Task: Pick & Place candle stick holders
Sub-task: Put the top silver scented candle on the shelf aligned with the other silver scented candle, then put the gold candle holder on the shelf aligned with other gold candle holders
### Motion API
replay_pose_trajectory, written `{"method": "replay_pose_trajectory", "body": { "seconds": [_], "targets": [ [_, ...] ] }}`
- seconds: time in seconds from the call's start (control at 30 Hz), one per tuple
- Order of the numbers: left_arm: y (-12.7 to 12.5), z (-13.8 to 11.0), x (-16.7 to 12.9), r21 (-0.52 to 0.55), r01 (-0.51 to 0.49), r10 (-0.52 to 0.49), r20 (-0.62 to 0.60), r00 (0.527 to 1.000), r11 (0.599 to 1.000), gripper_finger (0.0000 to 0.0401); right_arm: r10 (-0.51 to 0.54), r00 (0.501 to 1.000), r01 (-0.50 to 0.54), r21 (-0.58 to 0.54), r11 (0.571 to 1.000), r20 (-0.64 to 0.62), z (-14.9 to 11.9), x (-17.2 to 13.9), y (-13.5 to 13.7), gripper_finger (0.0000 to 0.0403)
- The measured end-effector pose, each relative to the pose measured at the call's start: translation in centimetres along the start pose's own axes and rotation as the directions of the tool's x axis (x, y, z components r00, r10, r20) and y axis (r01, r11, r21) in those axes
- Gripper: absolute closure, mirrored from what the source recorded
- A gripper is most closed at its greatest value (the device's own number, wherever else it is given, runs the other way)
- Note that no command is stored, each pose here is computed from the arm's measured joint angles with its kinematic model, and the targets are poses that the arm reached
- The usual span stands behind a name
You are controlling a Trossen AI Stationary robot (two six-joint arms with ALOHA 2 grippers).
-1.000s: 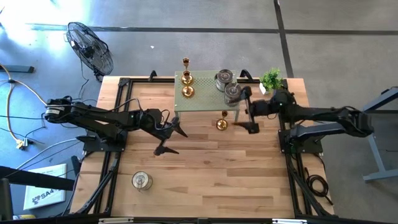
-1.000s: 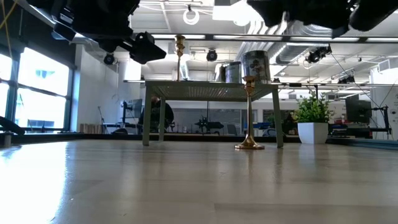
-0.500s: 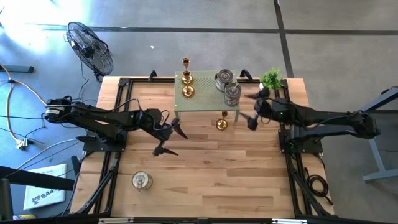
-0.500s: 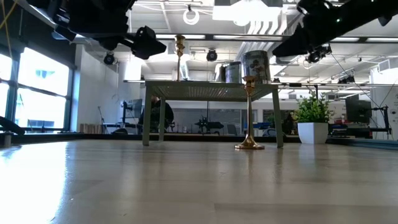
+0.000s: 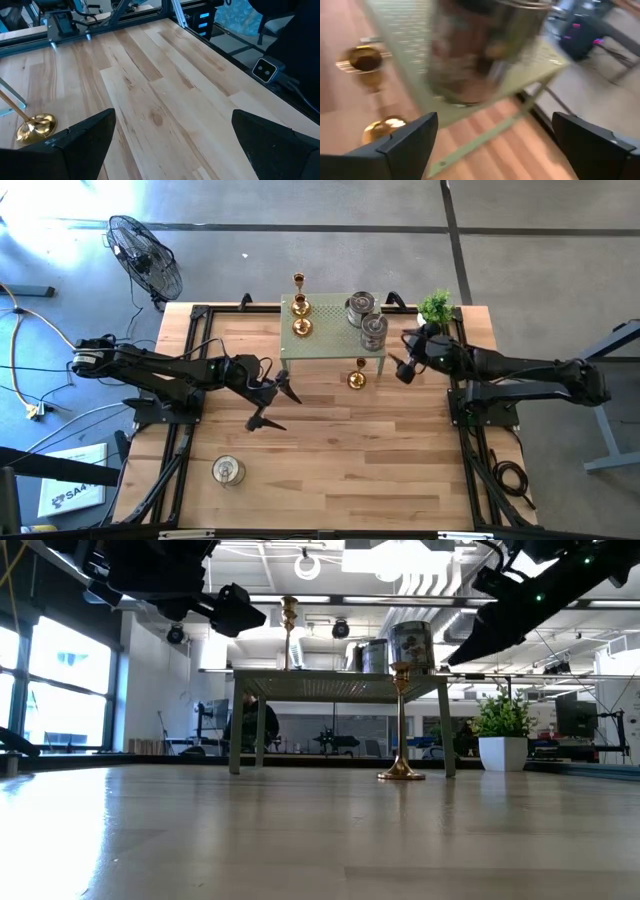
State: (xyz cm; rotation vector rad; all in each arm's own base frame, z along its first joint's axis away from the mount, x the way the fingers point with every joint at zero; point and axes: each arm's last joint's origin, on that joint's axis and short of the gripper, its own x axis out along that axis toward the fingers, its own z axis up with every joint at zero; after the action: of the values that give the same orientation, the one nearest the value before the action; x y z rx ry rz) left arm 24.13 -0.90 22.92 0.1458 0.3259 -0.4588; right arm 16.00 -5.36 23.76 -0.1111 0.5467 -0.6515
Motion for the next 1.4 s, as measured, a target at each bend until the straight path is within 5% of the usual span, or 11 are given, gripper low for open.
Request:
{"method": "replay_pose_trajectory", "body": {
  "seconds": [0.3,1.1,1.4],
  "targets": [
    [0.0,0.0,0.0,0.002,-0.001,0.001,0.000,1.000,1.000,0.0009,-0.244,0.967,0.238,0.080,0.968,0.076,1.0,0.0,-1.1,0.0018],
    [0.0,-0.1,0.0,-0.004,0.001,-0.001,-0.005,1.000,1.000,0.0009,-0.243,0.965,0.242,0.019,0.970,0.095,1.6,4.0,0.7,0.0018],
    [-0.1,-0.3,0.0,-0.020,0.011,-0.012,-0.029,1.000,1.000,0.0009,-0.476,0.879,0.475,0.037,0.879,0.034,1.1,2.2,0.2,0.0018]
  ]
}}
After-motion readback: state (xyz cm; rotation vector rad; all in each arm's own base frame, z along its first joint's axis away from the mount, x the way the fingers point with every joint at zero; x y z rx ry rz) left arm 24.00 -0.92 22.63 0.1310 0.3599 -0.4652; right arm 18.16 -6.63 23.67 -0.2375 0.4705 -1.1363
